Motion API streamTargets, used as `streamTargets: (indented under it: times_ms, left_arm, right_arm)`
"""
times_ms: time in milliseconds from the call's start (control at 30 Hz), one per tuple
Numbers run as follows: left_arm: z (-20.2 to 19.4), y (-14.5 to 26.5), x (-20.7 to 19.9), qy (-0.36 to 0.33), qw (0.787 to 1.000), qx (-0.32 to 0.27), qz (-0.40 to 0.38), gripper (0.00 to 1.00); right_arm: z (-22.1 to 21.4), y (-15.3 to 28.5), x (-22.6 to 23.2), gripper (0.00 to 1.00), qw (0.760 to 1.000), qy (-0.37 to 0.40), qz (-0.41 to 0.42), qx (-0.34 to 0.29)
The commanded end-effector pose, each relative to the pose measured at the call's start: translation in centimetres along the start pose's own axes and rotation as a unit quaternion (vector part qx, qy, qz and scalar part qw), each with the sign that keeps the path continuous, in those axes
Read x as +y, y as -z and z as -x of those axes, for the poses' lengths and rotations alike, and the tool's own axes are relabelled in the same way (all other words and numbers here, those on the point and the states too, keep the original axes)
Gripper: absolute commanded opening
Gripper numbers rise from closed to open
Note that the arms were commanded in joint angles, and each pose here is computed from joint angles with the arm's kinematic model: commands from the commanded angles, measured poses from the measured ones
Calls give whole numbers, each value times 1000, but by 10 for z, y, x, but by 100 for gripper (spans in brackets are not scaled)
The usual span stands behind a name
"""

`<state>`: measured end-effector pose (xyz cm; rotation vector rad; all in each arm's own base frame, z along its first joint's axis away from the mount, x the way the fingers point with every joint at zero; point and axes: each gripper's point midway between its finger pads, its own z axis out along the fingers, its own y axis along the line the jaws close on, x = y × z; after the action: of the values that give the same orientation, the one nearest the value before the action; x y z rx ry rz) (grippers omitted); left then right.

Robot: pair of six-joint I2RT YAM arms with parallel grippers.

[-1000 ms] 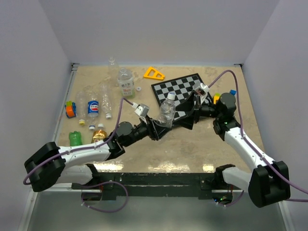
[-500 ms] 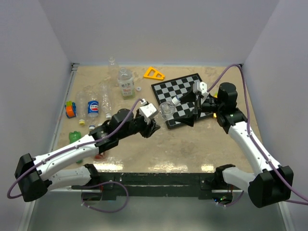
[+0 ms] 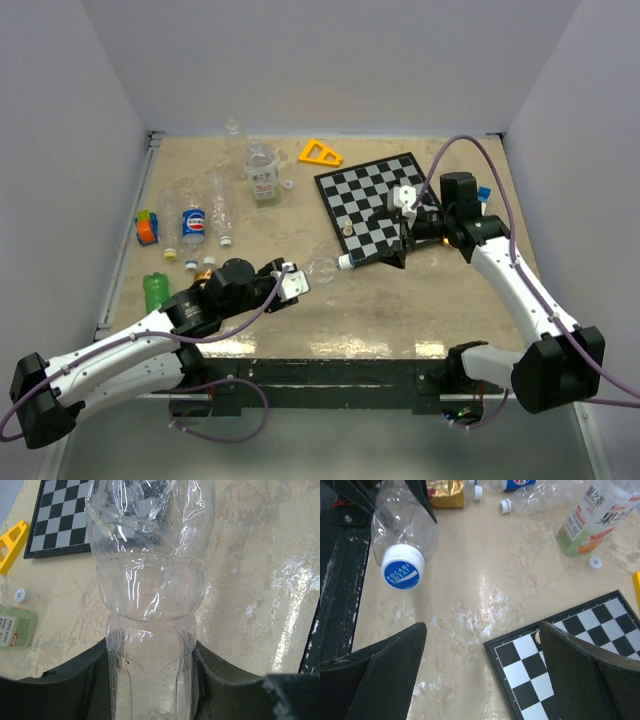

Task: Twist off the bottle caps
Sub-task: Pick up the plastic bottle at the center of the board.

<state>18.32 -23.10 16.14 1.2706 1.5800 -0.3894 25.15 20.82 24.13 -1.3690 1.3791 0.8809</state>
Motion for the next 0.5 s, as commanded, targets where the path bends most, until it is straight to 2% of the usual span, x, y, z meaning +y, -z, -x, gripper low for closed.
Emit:
streamTargets:
  times_ms: [0,233,333,467]
  left_arm:
    - [20,-6,8,-27,998,-46,12,0]
    - [16,-10,5,-28,999,-39,4,0]
    - [16,-9,6,-29,999,-40,6,0]
    - [17,-8,6,-29,999,-43,8,0]
  right_arm:
    - [-23,1,6,98,998,16,36,40]
    - [-51,3,22,98,993,1,86,84]
    - [-47,5,12,98,995,7,53,90]
    - [-17,15,-15,98,995,43,-42,75]
